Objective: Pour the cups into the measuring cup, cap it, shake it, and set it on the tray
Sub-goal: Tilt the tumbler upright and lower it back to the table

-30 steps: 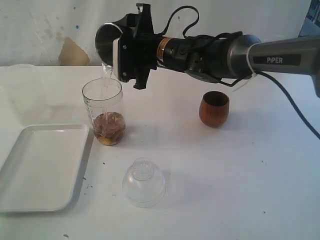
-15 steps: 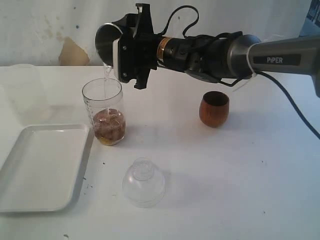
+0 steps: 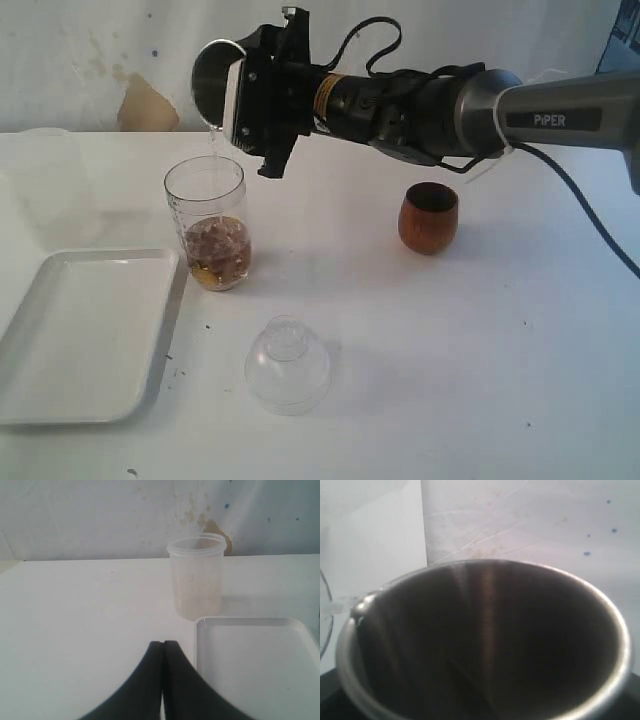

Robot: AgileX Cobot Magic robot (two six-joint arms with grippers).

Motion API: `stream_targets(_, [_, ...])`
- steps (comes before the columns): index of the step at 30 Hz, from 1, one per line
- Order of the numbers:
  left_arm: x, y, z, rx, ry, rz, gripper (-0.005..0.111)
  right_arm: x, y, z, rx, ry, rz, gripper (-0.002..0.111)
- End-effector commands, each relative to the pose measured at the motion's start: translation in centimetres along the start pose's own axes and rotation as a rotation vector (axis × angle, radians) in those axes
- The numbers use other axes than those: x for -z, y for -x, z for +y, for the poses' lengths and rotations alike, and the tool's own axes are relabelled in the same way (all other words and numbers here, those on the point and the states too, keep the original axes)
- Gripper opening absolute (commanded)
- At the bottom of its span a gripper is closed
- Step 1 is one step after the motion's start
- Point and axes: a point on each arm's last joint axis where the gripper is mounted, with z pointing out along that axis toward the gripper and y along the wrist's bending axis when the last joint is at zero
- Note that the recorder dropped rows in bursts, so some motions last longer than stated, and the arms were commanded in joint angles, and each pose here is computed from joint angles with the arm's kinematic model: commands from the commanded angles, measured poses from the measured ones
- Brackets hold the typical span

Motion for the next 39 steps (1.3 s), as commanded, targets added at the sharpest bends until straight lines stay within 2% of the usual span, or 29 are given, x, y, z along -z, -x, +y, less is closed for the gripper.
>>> stream_targets(1, [0.0, 0.0, 0.0, -0.004, 0.001, -0.01, 0.0, 0.2, 0.8, -1.2, -0.284, -0.037, -0.035, 0.0])
stream_targets(7, [0.0, 0.0, 0.0, -0.004, 0.001, -0.01, 0.0, 0.5, 0.0, -1.6, -0.643, -0.064, -0.022, 0.0])
stream_targets(11, [0.0, 0.0, 0.0, -0.004, 0.001, -0.01, 0.0, 1.2, -1.9, -2.7, -0.903, -0.119, 0.005, 0.0])
stream_targets(17, [0.0, 0.0, 0.0, -0.004, 0.001, -0.01, 0.0, 3.1, -5.2, -3.4, -1.101, -0.159, -0.048, 0.0])
stream_targets(21, [0.0, 0.0, 0.0, -0.004, 0.001, -0.01, 0.0, 3.9, -7.0, -2.5, -1.144, -0.147, -0.09, 0.0])
stream_targets(25, [0.0, 0.0, 0.0, -0.004, 0.001, -0.01, 0.0, 3.5, -8.6, 0.2, -1.182, -0.104, -0.059, 0.0])
stream_targets(31, [0.0, 0.0, 0.0, -0.004, 0.001, -0.01, 0.0, 2.3, -10.4, 4.3, -1.223, -0.022, -0.108, 0.0])
stream_targets(39, [0.0, 0.0, 0.0, -0.004, 0.001, -0.01, 0.0, 1.6, -12.5, 7.8, -1.214, 0.014, -0.045, 0.0])
